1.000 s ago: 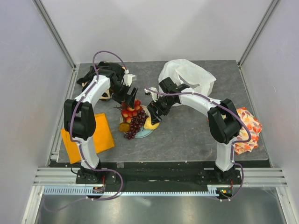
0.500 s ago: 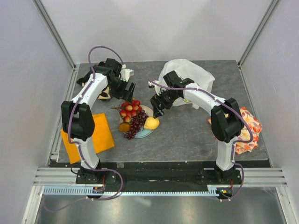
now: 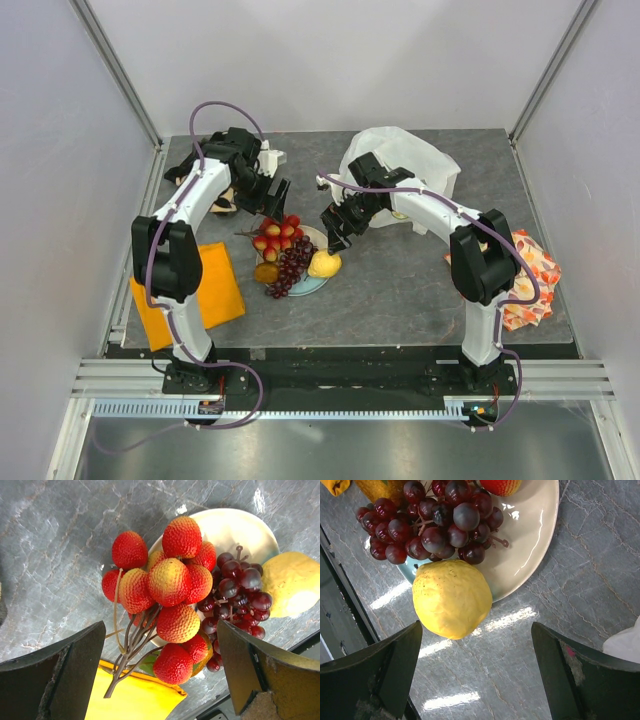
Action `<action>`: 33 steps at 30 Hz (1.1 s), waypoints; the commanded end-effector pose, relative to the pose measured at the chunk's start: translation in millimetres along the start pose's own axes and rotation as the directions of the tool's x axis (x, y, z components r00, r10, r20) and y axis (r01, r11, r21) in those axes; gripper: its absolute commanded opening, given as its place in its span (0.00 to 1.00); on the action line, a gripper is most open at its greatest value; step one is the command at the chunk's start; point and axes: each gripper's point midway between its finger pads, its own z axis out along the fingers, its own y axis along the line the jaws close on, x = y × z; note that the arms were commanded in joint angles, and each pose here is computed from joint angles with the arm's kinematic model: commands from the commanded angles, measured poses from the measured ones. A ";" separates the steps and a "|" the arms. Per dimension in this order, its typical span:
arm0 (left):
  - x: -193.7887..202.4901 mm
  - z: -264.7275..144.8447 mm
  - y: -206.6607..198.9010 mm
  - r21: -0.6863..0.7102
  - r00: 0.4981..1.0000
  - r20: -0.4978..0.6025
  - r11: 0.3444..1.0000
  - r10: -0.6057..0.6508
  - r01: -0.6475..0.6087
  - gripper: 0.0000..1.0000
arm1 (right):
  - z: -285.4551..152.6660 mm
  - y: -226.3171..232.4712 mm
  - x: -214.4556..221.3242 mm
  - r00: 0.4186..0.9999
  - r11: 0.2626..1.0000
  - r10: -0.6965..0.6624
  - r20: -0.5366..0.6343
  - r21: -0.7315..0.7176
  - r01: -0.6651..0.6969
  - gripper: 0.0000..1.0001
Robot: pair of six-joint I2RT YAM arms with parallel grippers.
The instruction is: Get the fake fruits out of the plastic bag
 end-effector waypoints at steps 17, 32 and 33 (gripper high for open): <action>-87.3 -87.1 -26.2 -0.004 0.938 0.332 0.995 0.096 -0.100 0.99 | -59.7 -48.9 -50.0 0.988 0.990 -0.014 0.152 0.143 -0.008 0.98; -123.6 -167.6 -44.2 -0.098 0.826 0.534 0.983 0.182 -0.153 0.99 | -136.2 -21.1 -130.0 0.920 0.992 -0.106 0.376 0.099 0.073 0.98; -125.7 -171.0 -45.7 -0.093 0.820 0.548 0.986 0.169 -0.141 0.99 | -144.4 -4.8 -135.6 0.911 0.990 -0.131 0.392 0.108 0.096 0.98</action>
